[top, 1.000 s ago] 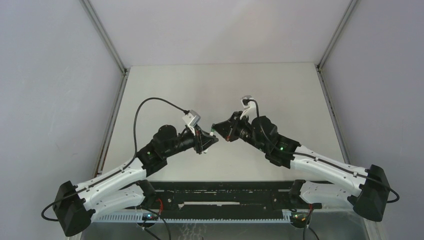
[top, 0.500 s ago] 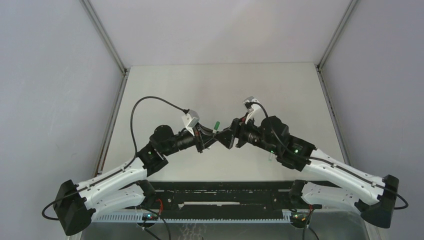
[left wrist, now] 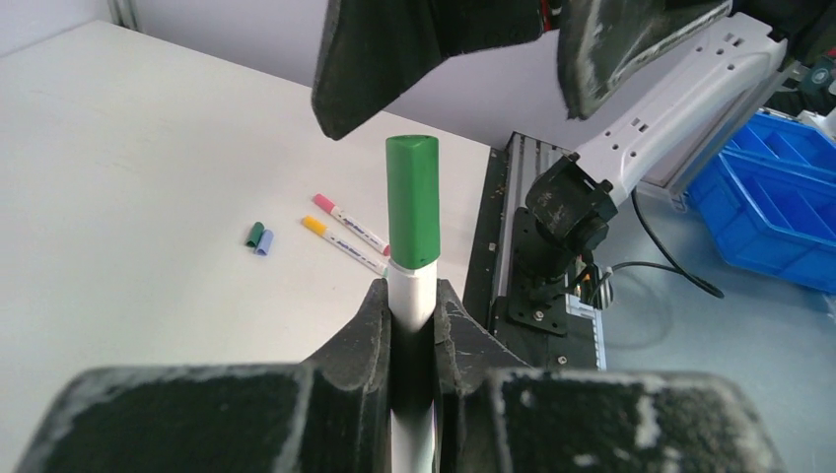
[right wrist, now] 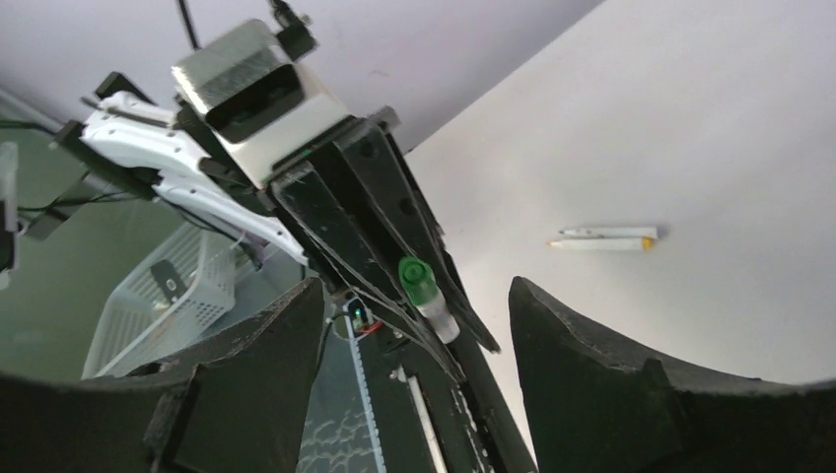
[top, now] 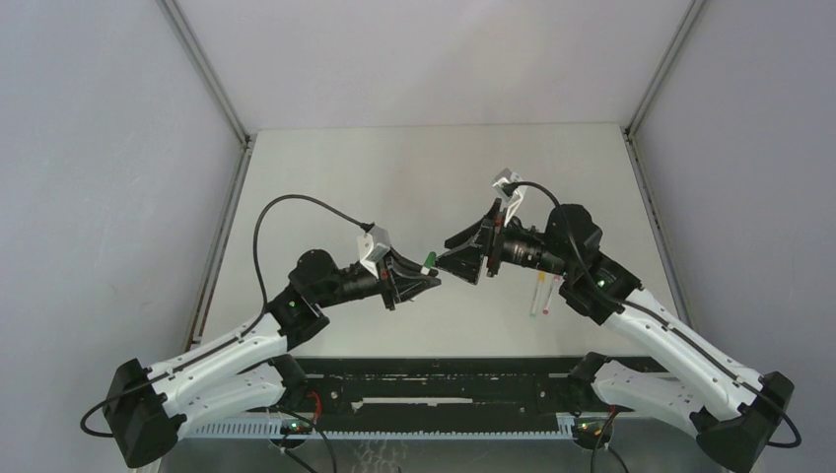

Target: Insert the pens into the pen caps

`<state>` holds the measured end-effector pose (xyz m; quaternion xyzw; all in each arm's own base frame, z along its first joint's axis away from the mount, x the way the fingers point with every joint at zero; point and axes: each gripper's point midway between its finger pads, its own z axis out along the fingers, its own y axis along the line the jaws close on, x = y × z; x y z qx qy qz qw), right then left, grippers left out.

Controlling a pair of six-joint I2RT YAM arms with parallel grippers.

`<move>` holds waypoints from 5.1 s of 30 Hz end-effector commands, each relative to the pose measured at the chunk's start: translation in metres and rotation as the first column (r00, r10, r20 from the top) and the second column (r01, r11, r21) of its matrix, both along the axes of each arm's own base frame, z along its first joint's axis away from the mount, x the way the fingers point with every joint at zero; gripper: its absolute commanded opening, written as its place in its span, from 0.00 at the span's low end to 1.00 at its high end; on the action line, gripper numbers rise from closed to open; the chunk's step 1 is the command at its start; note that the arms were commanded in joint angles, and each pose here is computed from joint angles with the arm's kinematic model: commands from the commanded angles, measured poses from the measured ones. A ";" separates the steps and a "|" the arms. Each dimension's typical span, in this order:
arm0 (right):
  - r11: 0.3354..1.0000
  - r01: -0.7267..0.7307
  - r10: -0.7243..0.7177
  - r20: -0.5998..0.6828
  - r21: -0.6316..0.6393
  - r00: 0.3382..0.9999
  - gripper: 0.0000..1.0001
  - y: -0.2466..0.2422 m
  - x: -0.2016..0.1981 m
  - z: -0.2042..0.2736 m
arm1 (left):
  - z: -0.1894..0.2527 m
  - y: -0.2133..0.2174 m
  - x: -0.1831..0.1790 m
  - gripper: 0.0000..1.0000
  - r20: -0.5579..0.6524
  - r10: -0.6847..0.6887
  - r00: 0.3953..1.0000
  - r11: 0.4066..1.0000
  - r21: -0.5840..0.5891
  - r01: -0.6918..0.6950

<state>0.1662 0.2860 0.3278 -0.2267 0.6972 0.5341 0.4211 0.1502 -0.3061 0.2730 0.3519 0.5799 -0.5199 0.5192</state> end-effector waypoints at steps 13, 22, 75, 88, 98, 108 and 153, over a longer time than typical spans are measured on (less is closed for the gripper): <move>0.984 -0.176 0.172 0.092 0.028 0.981 0.42 0.032 -0.014 0.026 | 0.013 0.003 -0.011 0.00 0.069 -0.046 0.997 0.999 -0.026 0.048; 0.980 -0.201 0.201 0.084 -0.008 0.976 0.00 0.036 -0.021 0.018 | 0.013 0.005 -0.003 0.00 0.056 0.000 0.998 1.000 -0.007 0.000; 0.865 -0.496 0.450 -0.325 -0.072 0.832 0.00 0.050 -0.103 -0.076 | 0.062 0.029 0.021 0.00 -0.002 0.159 0.987 0.967 -0.199 -0.156; 0.830 -0.533 0.419 -0.443 -0.167 0.792 0.00 0.050 -0.125 -0.125 | 0.082 0.042 0.032 0.00 -0.007 0.224 0.975 0.932 -0.290 -0.217; 0.794 -0.564 0.387 -0.526 -0.228 0.758 0.00 0.042 -0.141 -0.154 | 0.094 0.052 0.041 0.00 0.025 0.271 0.962 0.917 -0.312 -0.250; 0.761 -0.577 0.312 -0.610 -0.299 0.728 0.00 0.028 -0.149 -0.178 | 0.095 0.064 0.050 0.00 0.037 0.338 0.940 0.894 -0.325 -0.308; 0.998 0.048 -0.047 0.006 -0.031 0.999 0.58 0.060 -0.019 -0.071 | 0.011 0.024 0.040 0.00 -0.473 0.039 0.880 0.924 -0.318 -0.212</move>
